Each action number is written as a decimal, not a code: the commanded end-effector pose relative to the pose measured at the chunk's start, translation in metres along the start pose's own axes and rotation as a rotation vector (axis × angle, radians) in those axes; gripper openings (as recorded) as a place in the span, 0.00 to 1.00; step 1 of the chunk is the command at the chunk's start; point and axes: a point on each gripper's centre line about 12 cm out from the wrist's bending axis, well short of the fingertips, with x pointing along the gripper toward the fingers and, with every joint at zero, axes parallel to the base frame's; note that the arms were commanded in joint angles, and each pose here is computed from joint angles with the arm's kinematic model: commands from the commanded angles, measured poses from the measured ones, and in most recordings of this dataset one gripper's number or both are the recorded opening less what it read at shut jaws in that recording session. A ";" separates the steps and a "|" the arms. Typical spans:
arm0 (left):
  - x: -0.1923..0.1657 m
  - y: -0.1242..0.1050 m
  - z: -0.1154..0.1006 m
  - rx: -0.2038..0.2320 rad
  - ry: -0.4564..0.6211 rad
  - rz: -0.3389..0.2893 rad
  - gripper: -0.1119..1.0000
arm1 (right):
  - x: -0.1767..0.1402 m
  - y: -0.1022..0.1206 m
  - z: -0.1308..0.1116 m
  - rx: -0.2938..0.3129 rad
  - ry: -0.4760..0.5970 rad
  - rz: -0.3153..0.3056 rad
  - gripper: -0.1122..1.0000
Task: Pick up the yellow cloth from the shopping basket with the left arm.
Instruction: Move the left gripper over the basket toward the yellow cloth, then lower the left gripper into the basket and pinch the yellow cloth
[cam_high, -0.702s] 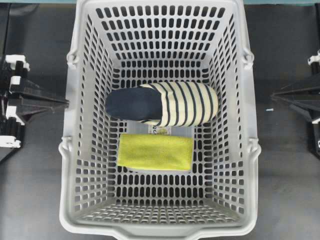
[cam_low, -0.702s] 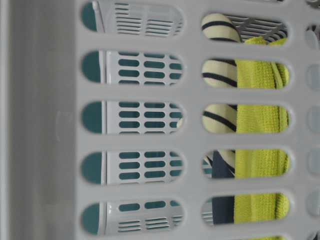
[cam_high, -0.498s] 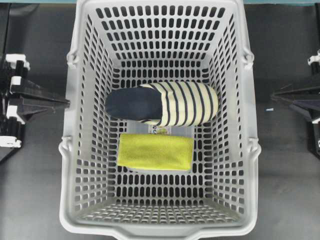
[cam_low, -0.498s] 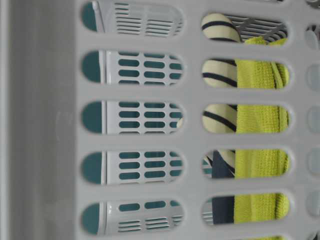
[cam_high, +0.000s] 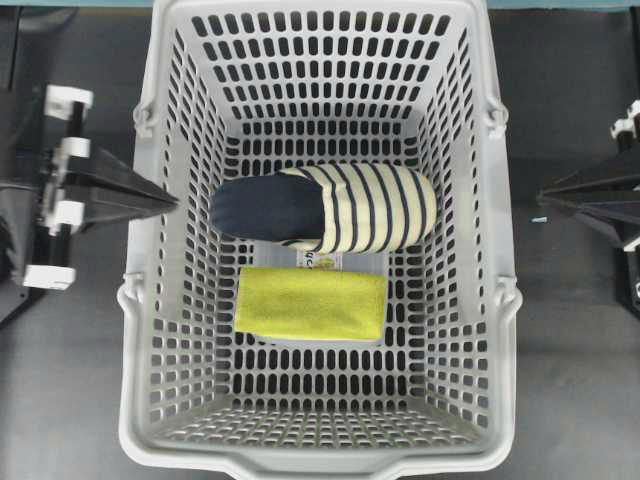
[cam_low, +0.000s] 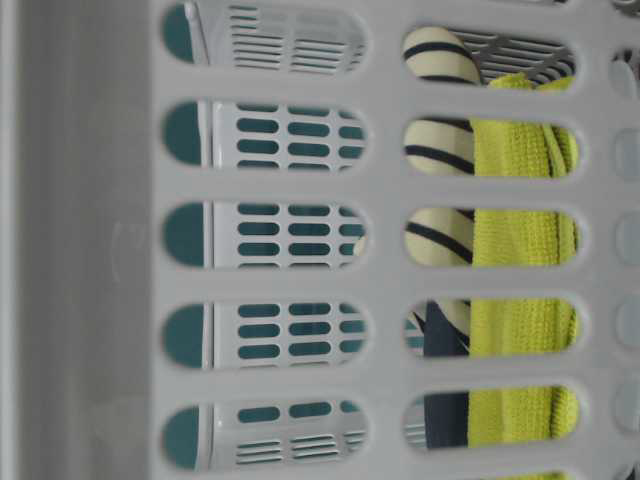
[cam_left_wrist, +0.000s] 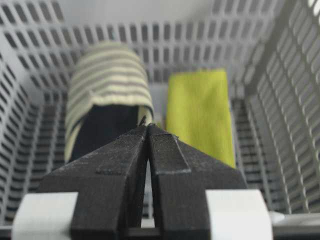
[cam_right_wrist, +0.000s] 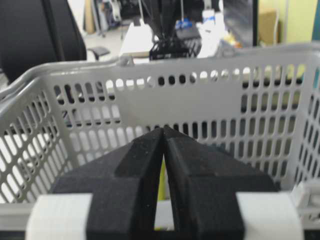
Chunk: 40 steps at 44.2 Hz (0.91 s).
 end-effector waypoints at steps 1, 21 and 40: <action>0.014 0.000 0.011 0.007 0.097 -0.001 0.10 | 0.002 0.000 0.005 0.034 0.001 -0.001 0.10; 0.099 -0.016 0.013 0.032 0.366 -0.048 0.19 | 0.001 0.000 -0.002 0.051 0.079 -0.009 0.44; 0.197 -0.043 -0.025 0.040 0.628 -0.081 0.89 | -0.001 0.000 0.002 0.052 0.042 -0.007 0.80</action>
